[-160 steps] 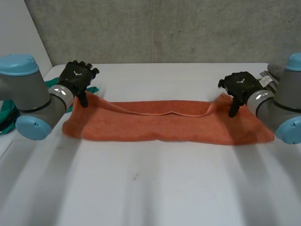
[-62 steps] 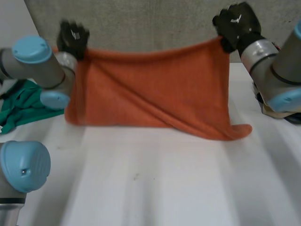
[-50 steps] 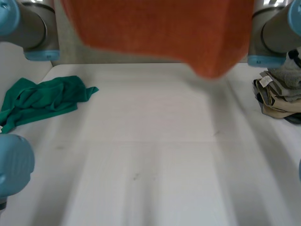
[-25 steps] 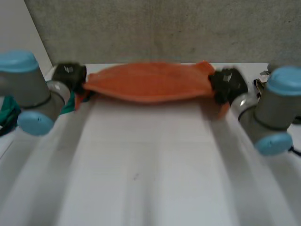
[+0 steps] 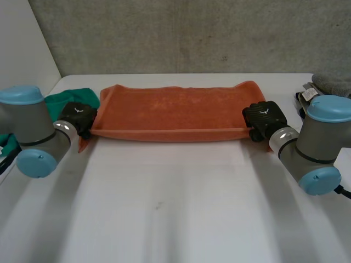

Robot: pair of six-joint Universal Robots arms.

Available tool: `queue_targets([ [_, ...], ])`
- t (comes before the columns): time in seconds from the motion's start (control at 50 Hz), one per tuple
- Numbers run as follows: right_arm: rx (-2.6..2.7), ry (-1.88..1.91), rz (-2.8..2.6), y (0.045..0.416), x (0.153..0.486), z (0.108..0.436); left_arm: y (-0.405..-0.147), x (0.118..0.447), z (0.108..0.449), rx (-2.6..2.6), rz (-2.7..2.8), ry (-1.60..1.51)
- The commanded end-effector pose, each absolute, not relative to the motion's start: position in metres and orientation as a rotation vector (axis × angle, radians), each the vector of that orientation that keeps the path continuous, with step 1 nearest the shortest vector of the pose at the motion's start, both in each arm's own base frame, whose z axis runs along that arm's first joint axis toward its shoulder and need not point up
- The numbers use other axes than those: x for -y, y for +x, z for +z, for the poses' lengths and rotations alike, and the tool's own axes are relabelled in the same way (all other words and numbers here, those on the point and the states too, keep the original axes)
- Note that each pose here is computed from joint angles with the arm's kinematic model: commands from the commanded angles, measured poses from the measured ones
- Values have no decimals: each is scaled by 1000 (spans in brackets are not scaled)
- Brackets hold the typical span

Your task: Fold the laundry.

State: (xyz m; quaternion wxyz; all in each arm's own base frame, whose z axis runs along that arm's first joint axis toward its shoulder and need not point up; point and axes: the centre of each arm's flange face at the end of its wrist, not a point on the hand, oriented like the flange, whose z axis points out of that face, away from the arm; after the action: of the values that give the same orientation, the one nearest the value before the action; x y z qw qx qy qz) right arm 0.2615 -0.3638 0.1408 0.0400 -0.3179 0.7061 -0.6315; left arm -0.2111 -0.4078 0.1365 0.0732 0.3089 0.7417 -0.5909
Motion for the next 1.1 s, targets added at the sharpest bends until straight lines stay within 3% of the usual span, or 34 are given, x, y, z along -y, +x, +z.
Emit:
queue_targets([
  [0.02,-2188,-900,-1916,258,366,141,-210,403,151,-2212,-1804,948],
  [0.28,-2359,-399,-1645,224,373,165,-218,398,172,-2197,-1862,985],
  [0.56,-2507,-559,-1563,209,372,141,-210,406,181,-2303,-1806,931],
  [0.76,-2442,-560,-1764,212,398,120,-205,407,182,-2360,-1795,878],
  [0.9,-2452,-502,-1848,202,403,132,-206,393,185,-2402,-1734,902],
  [0.96,-2478,-607,-1829,201,391,144,-206,379,188,-2445,-1657,947],
  [1.1,-2605,-1340,-1629,180,333,188,-192,319,191,-2524,-1236,1237],
])
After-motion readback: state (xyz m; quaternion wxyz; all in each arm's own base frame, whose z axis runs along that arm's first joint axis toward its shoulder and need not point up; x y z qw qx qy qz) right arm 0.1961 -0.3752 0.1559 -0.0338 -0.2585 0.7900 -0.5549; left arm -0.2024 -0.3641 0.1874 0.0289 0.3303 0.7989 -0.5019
